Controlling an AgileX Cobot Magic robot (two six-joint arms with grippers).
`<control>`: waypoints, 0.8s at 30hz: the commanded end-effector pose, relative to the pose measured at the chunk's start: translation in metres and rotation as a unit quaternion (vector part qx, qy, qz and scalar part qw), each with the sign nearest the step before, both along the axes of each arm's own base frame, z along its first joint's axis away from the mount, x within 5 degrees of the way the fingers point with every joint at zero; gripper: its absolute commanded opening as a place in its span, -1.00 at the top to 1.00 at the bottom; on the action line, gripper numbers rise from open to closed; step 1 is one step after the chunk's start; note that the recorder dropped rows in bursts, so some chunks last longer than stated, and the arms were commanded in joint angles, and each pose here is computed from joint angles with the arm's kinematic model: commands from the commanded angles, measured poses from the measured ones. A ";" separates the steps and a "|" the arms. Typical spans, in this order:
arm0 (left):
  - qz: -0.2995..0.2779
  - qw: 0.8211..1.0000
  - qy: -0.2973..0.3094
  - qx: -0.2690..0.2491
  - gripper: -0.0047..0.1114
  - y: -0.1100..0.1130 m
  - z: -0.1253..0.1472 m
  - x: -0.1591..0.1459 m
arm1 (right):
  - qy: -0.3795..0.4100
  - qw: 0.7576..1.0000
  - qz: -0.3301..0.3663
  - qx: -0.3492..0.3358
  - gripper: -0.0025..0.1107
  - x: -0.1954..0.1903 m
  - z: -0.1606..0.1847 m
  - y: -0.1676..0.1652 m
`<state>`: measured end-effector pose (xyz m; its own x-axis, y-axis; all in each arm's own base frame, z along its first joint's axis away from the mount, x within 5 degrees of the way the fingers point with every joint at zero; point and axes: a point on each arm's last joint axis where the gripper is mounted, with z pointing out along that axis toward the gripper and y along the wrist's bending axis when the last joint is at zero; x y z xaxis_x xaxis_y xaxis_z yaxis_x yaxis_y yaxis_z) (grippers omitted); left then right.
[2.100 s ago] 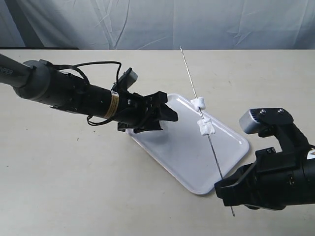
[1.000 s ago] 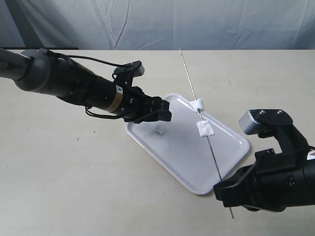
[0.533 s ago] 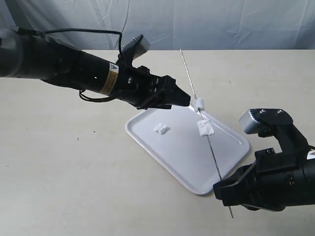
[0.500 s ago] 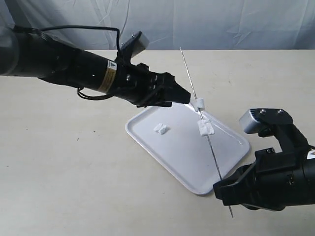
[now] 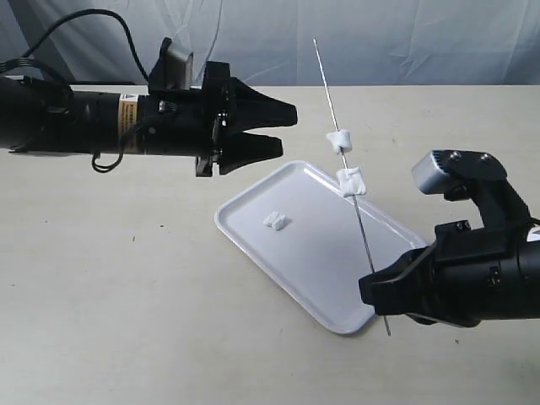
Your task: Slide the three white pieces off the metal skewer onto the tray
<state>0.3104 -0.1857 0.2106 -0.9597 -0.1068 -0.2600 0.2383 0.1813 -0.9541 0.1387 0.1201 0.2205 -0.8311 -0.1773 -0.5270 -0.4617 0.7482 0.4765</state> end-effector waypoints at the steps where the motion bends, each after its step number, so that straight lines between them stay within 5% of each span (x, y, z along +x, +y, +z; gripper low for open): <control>1: 0.001 0.999 0.011 -0.052 -0.09 -0.011 0.009 -0.006 | -0.017 1.000 -0.006 0.003 0.96 0.003 0.004 0.000; 9: -0.023 0.999 -0.002 -0.036 -0.09 -0.042 0.007 -0.024 | -0.015 1.000 -0.008 0.003 0.96 0.003 0.003 0.000; 24: -0.019 0.999 -0.013 -0.031 0.16 -0.043 0.006 -0.023 | -0.004 1.000 -0.008 -0.004 0.96 0.006 -0.002 0.002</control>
